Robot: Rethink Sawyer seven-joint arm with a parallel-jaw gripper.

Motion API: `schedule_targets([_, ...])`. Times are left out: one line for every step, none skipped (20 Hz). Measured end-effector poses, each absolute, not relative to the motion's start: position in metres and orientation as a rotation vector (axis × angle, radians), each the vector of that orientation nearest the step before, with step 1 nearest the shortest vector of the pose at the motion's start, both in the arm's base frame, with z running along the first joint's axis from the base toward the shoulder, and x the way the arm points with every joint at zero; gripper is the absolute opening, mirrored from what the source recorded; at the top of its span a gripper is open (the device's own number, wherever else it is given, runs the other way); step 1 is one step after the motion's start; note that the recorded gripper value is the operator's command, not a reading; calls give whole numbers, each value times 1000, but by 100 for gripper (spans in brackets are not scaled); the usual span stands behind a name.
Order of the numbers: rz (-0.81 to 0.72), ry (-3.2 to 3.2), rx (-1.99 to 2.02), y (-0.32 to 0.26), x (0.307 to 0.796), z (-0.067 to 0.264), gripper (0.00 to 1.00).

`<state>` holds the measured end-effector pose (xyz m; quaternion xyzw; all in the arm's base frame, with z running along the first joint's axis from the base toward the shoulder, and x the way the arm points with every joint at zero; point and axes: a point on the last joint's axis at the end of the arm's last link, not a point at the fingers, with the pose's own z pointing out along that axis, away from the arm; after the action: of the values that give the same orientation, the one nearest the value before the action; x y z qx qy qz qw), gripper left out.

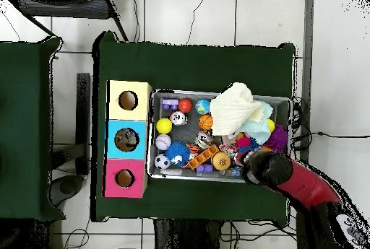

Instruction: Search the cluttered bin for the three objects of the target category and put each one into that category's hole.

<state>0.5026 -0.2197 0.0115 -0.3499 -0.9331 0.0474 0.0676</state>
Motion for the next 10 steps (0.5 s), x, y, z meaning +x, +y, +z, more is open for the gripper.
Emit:
schedule_targets([137, -2810, -1057, -219, 500, 9, 100])
schedule_targets([131, -2808, -1059, -219, 498, 7, 100])
schedule_targets([116, -2799, -1062, -217, 491, 3, 100])
schedule_targets([111, -2795, -1061, -216, 488, 2, 100])
schedule_targets([94, -2775, -1053, -211, 478, -2, 100])
schedule_targets([89, -2768, -1048, -209, 474, -4, 100])
schedule_targets([85, -2762, -1043, -207, 471, -5, 100])
schedule_targets([77, -2757, -1039, -204, 467, -6, 100])
schedule_targets([71, -2760, -1036, -201, 467, -6, 100])
schedule_targets([67, -2762, -1032, -199, 467, -6, 100])
